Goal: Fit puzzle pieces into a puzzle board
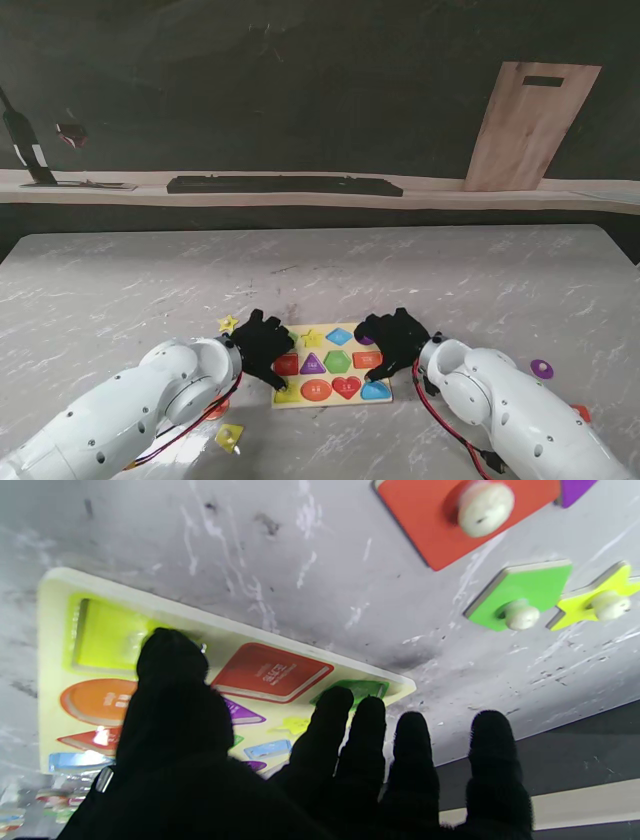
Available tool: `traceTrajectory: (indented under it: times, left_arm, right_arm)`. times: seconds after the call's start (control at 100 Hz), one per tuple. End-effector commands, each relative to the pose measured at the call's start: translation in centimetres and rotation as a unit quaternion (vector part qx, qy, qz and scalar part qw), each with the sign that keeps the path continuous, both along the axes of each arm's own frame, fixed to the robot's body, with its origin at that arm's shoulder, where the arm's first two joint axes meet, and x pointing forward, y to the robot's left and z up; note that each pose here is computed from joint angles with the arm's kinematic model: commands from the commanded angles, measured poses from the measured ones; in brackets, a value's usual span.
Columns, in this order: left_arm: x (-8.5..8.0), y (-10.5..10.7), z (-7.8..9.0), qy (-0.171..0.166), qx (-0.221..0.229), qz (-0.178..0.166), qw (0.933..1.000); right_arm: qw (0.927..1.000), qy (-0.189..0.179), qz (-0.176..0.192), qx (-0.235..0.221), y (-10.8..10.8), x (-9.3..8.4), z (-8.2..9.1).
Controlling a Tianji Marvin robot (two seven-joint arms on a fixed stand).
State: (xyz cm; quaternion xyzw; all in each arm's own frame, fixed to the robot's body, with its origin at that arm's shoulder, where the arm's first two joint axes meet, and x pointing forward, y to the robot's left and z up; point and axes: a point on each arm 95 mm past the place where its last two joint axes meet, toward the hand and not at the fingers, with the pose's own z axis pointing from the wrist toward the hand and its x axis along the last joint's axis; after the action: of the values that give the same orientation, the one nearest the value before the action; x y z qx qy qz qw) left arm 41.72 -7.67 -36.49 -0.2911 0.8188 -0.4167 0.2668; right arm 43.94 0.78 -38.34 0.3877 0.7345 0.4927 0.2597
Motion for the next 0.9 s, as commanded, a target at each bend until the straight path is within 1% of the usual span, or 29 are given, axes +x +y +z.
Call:
traceTrajectory:
  times: [0.0,0.08,0.37,0.47,0.65,0.89]
  left_arm:
    - [-0.7,0.6,-1.8,0.029,0.004,0.008,0.9995]
    - [-0.7,0.2,-1.6,0.035,-0.007,0.009,0.9993]
    - [-1.0,-0.3,-0.8,0.026,-0.040,0.004,0.9988]
    - [-1.0,-0.3,-0.5,0.019,-0.045,0.001,0.9988]
    - [-1.2,-0.2,-0.2,0.006,-0.061,0.007,0.9981]
    - [-1.0,0.4,0.5,-0.027,-0.080,0.013,0.9964]
  right_arm:
    - [0.9998,0.018,0.001,-0.006,0.3,-0.9,-1.4]
    - [0.9999,0.016,-0.005,-0.003,0.3,-0.6,-1.3]
    - [0.9998,-0.004,-0.008,0.017,0.7,-0.4,-0.2]
    - [0.9996,-0.014,-0.009,0.024,0.8,-0.3,0.2]
    - [0.9990,-0.024,-0.015,0.033,0.9,-0.2,0.6]
    - [0.9984,-0.031,-0.015,0.045,1.1,-0.5,1.1]
